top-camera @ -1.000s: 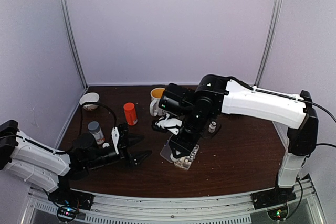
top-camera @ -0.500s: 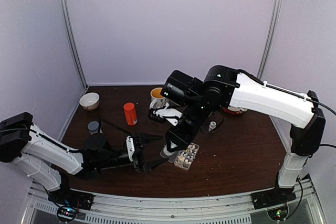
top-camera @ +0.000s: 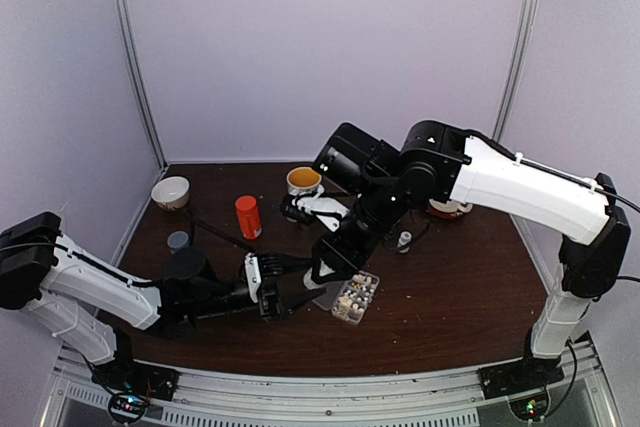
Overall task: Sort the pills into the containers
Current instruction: Pass from the right arm to the left
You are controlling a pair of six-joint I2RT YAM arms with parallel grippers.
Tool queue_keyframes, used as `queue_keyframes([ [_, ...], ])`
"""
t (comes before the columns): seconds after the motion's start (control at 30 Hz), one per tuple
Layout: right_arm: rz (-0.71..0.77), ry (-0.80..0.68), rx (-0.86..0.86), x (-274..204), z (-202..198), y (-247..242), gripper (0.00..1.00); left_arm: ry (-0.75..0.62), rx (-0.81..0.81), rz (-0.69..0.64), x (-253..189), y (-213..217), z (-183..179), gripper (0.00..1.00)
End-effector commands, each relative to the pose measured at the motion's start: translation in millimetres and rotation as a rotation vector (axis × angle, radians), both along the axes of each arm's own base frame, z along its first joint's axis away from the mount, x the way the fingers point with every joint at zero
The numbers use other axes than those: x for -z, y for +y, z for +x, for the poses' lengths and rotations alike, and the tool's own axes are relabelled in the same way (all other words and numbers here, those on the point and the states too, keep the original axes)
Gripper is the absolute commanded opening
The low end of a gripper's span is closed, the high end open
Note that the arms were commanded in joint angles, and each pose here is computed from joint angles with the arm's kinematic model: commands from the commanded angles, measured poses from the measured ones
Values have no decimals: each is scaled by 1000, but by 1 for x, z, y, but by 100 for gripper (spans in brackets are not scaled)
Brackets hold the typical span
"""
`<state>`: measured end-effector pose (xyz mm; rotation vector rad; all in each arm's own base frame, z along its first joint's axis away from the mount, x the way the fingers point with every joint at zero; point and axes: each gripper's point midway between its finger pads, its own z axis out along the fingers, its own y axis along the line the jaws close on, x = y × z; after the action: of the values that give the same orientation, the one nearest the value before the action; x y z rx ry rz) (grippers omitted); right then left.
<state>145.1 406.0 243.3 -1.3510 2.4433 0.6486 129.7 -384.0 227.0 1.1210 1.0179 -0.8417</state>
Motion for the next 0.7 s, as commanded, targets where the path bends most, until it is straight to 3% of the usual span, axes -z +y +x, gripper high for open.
queue_keyframes([
  [0.0,37,6,2,-8,-1,2,19,-5,14,-25,-9,-3,-2,45],
  [0.07,44,4,2,-9,-1,2,19,1,7,-16,-7,-4,0,45],
  [0.17,54,-1,2,-11,-1,3,19,7,4,-11,-4,-5,0,57],
  [0.27,49,-1,5,-10,0,2,19,17,-5,-7,-2,-5,2,60],
  [0.53,50,-8,7,-13,-1,0,18,39,-21,-4,2,-4,5,60],
  [0.67,48,-4,6,-12,-1,0,19,44,-20,-4,3,-5,5,51],
])
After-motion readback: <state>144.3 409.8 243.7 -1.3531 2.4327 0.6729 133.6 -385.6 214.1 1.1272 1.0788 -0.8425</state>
